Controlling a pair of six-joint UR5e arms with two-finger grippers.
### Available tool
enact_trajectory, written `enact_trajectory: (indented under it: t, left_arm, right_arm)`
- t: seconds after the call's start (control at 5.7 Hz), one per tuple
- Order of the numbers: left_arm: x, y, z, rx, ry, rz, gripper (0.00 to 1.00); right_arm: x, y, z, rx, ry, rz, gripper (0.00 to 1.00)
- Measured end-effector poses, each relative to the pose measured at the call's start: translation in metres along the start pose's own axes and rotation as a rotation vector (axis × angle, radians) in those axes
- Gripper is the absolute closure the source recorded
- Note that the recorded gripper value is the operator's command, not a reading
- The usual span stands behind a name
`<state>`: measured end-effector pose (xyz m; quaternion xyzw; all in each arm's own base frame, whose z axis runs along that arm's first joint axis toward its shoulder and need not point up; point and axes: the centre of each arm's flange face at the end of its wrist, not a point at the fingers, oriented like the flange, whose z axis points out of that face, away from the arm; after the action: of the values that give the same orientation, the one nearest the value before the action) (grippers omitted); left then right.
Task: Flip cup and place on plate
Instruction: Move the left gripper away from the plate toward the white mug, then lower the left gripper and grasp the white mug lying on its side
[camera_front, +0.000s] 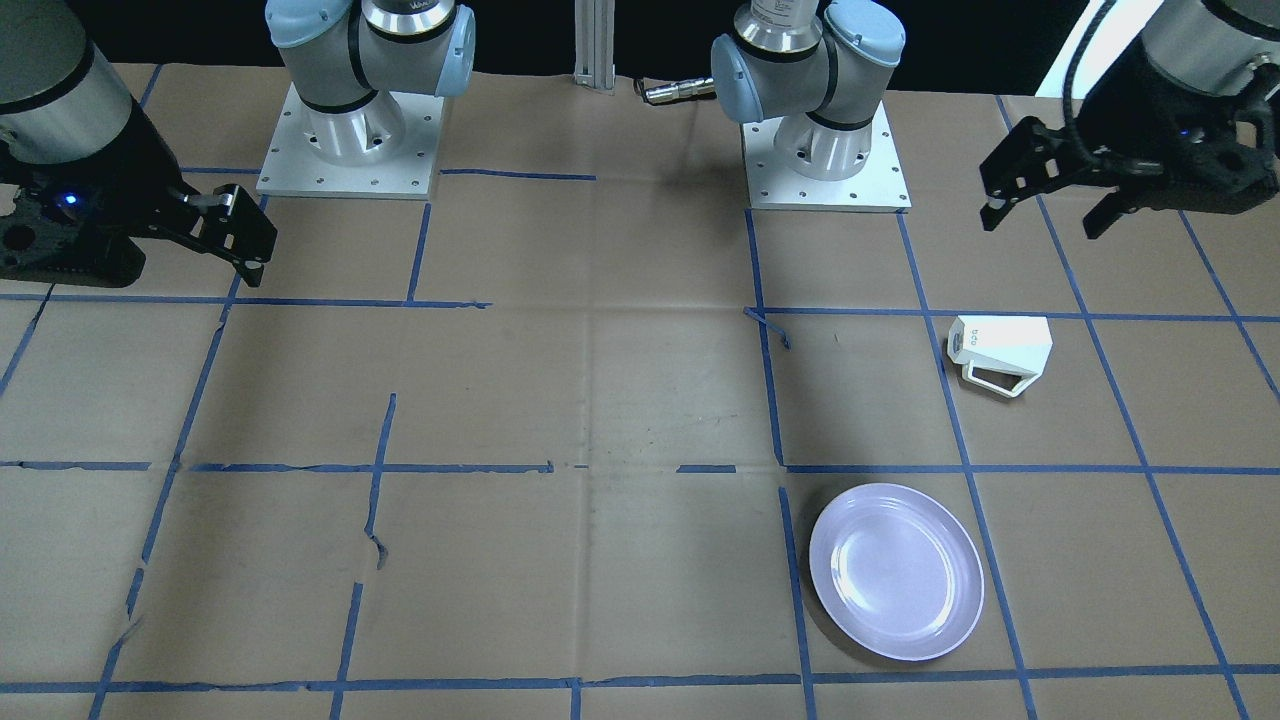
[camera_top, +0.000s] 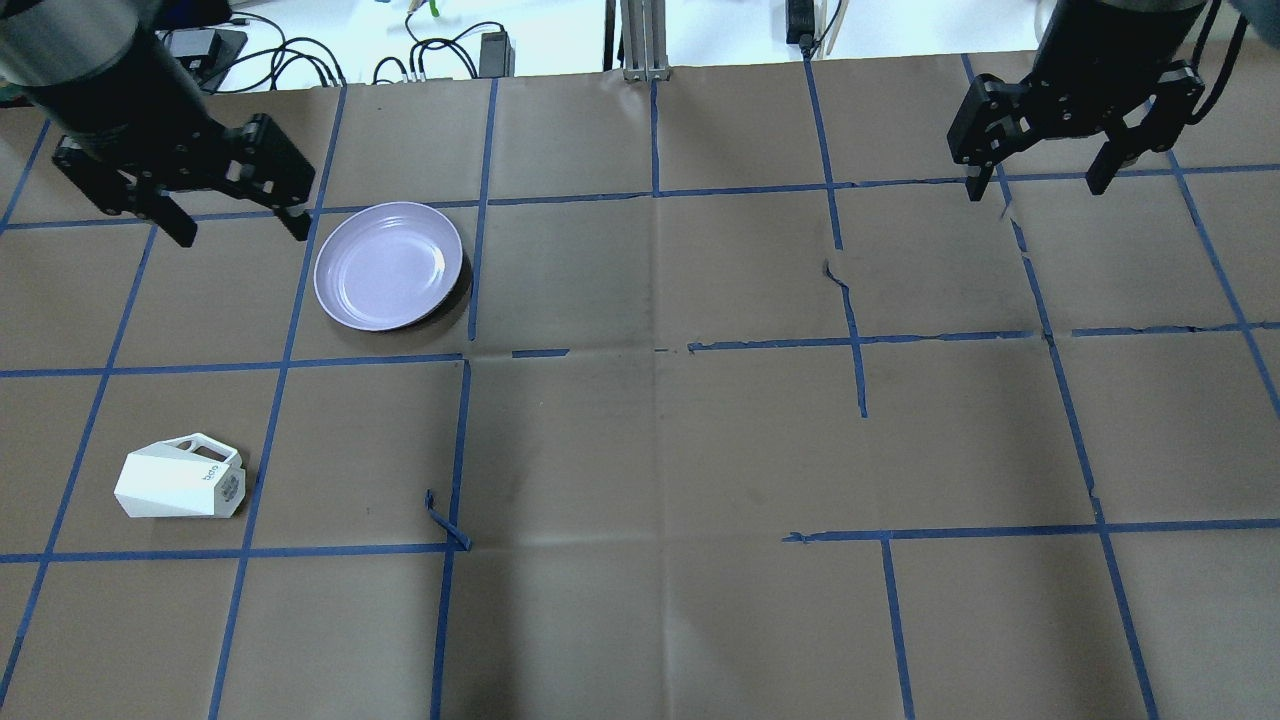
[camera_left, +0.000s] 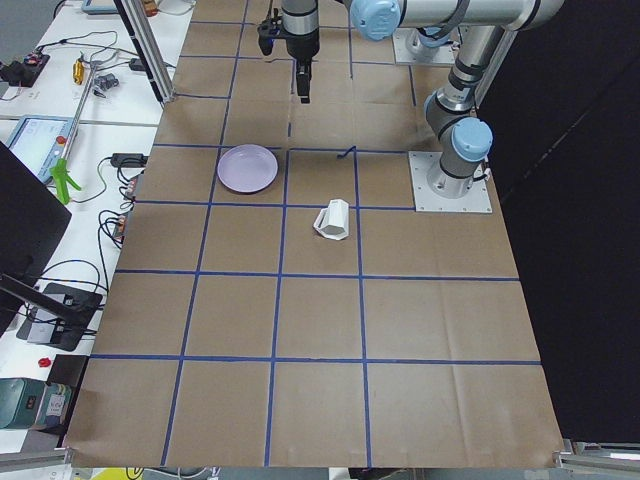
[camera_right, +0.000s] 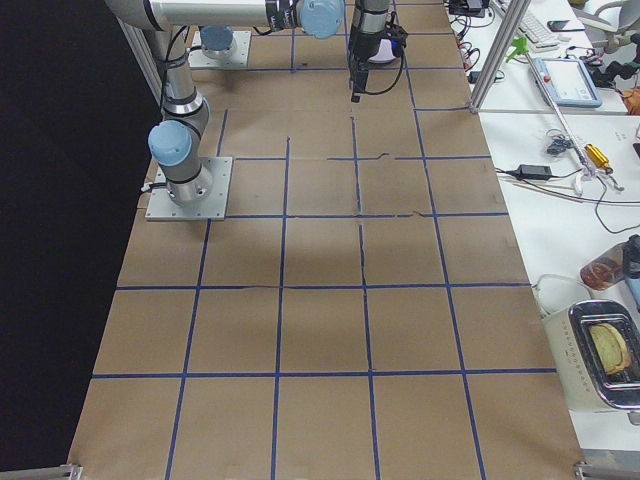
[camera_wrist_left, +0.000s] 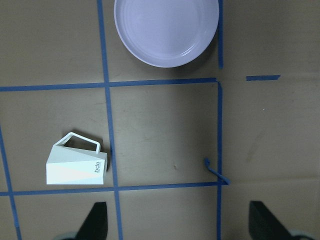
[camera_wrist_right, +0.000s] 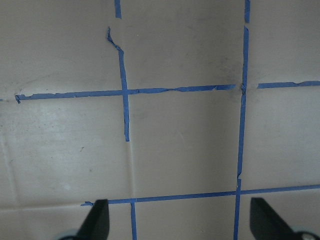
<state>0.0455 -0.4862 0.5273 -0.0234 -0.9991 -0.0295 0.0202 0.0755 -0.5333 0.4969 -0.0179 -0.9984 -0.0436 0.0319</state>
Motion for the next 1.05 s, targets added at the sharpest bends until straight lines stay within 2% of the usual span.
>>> enact_trajectory:
  t: [0.35,0.53,0.7,1.05]
  left_arm:
    - [-0.122,0.035,0.006,-0.012,0.039,0.043,0.01]
    - [-0.177,0.061,0.023,-0.020,0.080,0.071,0.01]
    - [-0.216,0.077,0.045,-0.015,0.137,0.115,0.01]
    - [-0.262,0.068,0.103,0.025,0.300,0.189,0.01]
  right_arm:
    - [0.000,0.000,0.000,0.000,0.000,0.000,0.00]
    - [0.000,0.000,0.000,0.001,0.000,0.000,0.00]
    - [0.000,0.000,0.000,0.001,0.000,0.000,0.00]
    - [0.000,0.000,0.000,0.000,0.000,0.000,0.00]
